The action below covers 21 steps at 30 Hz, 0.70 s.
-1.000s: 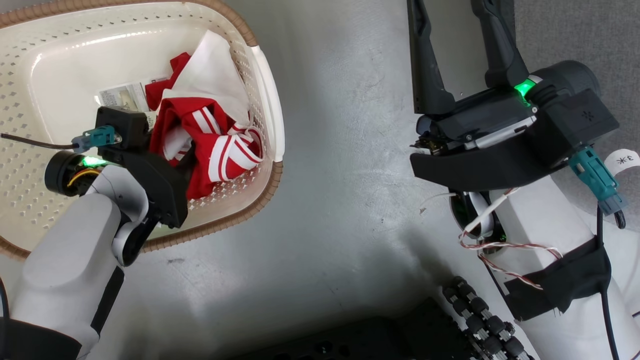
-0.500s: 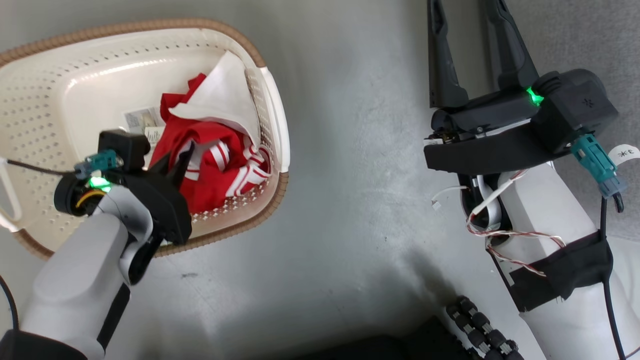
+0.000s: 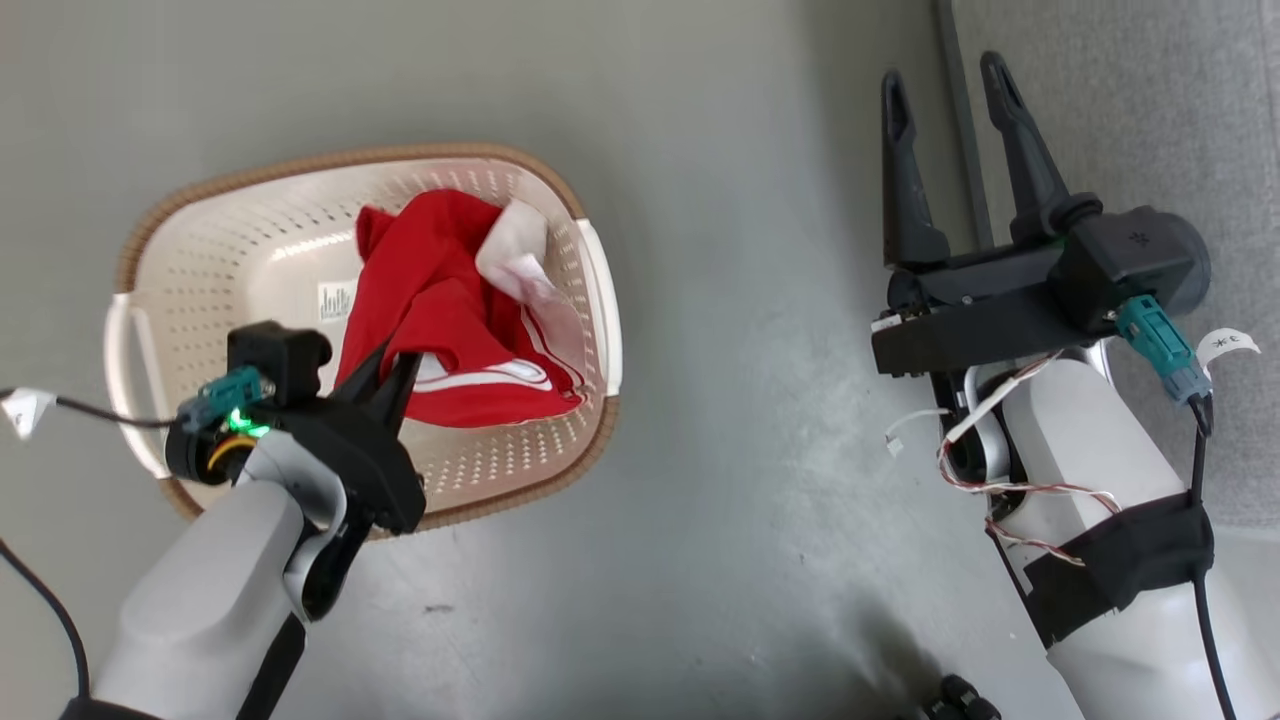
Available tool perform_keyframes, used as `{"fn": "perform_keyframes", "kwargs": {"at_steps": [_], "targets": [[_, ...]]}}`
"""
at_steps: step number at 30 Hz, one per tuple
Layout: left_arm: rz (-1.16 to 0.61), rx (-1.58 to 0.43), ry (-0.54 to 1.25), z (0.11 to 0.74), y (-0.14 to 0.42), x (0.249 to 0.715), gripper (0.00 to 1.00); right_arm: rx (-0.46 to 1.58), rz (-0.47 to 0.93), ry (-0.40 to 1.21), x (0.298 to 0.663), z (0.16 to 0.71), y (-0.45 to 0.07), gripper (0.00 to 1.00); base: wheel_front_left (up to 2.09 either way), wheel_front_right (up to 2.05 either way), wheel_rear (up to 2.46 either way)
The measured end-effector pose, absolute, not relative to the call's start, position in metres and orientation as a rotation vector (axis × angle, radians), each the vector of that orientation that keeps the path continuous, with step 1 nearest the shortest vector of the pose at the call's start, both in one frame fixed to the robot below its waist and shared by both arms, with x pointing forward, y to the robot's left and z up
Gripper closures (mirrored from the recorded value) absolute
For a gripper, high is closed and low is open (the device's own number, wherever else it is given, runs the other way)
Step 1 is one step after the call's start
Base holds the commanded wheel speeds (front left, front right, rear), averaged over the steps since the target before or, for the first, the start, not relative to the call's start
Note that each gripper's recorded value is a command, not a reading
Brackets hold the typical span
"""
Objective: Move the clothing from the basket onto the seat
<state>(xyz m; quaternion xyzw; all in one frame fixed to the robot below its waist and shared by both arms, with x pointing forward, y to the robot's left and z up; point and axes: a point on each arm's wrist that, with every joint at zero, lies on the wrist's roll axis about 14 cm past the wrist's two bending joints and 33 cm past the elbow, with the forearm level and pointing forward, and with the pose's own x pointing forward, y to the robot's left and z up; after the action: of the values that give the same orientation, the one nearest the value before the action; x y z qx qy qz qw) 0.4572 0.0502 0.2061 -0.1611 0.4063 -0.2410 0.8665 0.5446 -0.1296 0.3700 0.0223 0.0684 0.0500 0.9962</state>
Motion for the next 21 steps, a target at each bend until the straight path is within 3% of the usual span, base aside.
{"fn": "perform_keyframes", "kwargs": {"at_steps": [21], "targets": [[-0.381, -0.354, 0.573, 0.329, 0.092, 0.456, 1.00, 0.069, 0.089, 0.094, 0.502, 0.432, -0.126, 0.00, 0.00, 0.00, 0.00]]}}
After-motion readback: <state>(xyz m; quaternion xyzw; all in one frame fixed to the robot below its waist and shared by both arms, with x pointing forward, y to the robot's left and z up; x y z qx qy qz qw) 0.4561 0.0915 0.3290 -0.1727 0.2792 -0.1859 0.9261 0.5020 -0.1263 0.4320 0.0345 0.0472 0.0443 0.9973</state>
